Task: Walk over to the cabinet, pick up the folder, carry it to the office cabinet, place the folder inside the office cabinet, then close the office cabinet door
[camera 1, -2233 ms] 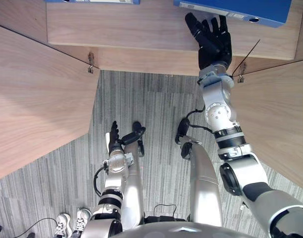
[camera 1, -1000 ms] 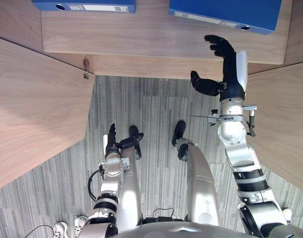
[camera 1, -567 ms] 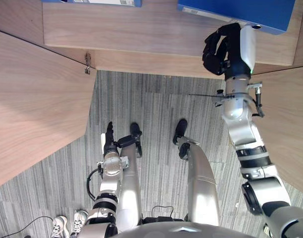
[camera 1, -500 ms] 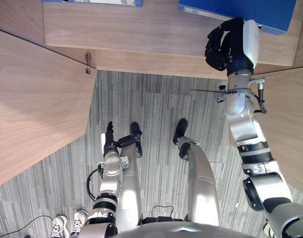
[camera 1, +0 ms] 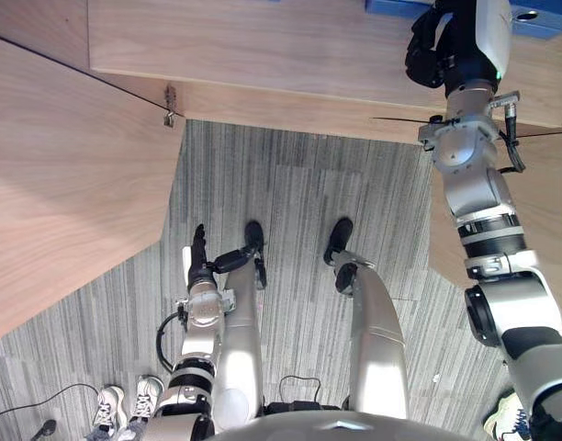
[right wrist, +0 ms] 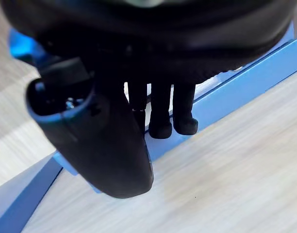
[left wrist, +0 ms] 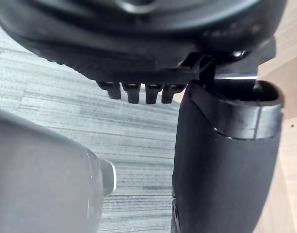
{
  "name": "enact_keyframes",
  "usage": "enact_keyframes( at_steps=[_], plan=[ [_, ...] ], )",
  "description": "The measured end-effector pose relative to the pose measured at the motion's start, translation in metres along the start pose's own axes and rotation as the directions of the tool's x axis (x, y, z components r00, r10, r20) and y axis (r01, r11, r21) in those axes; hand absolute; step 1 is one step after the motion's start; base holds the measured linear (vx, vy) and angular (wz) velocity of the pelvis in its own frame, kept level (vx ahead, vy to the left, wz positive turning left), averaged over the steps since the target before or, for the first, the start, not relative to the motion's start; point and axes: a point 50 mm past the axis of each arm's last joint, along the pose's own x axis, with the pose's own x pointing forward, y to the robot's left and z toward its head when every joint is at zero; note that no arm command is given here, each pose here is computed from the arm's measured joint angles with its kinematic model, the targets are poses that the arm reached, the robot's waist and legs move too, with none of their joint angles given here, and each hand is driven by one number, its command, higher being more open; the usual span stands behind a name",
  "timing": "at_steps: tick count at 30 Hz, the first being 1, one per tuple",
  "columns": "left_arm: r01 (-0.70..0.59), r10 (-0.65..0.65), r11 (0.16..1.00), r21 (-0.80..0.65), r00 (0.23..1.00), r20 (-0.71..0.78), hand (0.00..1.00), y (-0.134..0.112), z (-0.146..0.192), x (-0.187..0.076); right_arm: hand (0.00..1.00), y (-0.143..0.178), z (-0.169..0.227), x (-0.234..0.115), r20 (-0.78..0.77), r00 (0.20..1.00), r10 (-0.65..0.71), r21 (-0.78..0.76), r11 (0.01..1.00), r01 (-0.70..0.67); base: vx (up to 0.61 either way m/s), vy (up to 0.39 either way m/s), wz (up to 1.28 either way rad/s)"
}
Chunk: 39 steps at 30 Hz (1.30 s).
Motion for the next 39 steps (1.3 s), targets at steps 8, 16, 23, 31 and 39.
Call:
enact_keyframes(
  at_steps=[8, 16, 23, 31, 39],
  plan=[
    [-0.015, 0.014, 1.0, -0.017, 1.0, -0.005, 1.0, 0.0, 0.0, 0.0, 0.0, -0.001, -0.007, 0.008, -0.065, 0.998, -0.001, -0.015, 1.0, 0.0, 0.01, 0.003, 0.02],
    [-0.014, 0.014, 1.0, -0.028, 1.0, -0.009, 1.0, -0.004, 0.001, -0.002, 0.0, -0.008, -0.006, -0.007, -0.084, 0.994, -0.071, 0.136, 0.987, 0.082, 0.0, 0.001, 0.0],
    [0.022, -0.024, 1.0, -0.016, 0.995, -0.094, 1.0, -0.005, -0.021, -0.014, 0.0, 0.028, -0.041, -0.111, -0.27, 0.962, 0.046, 0.418, 0.905, 0.074, 0.0, 0.001, -0.01],
    [0.044, -0.036, 0.999, 0.027, 0.968, -0.249, 1.0, 0.008, -0.064, -0.039, 0.0, 0.07, -0.061, -0.247, -0.527, 0.768, 0.365, 0.583, 0.812, 0.013, 0.08, -0.009, -0.07],
    [0.182, -0.081, 0.967, 0.179, 0.885, -0.458, 1.0, 0.02, -0.119, -0.07, 0.0, 0.104, -0.081, -0.328, -0.554, 0.554, 0.622, 0.564, 0.769, -0.299, 0.19, -0.002, -0.06]
  ],
)
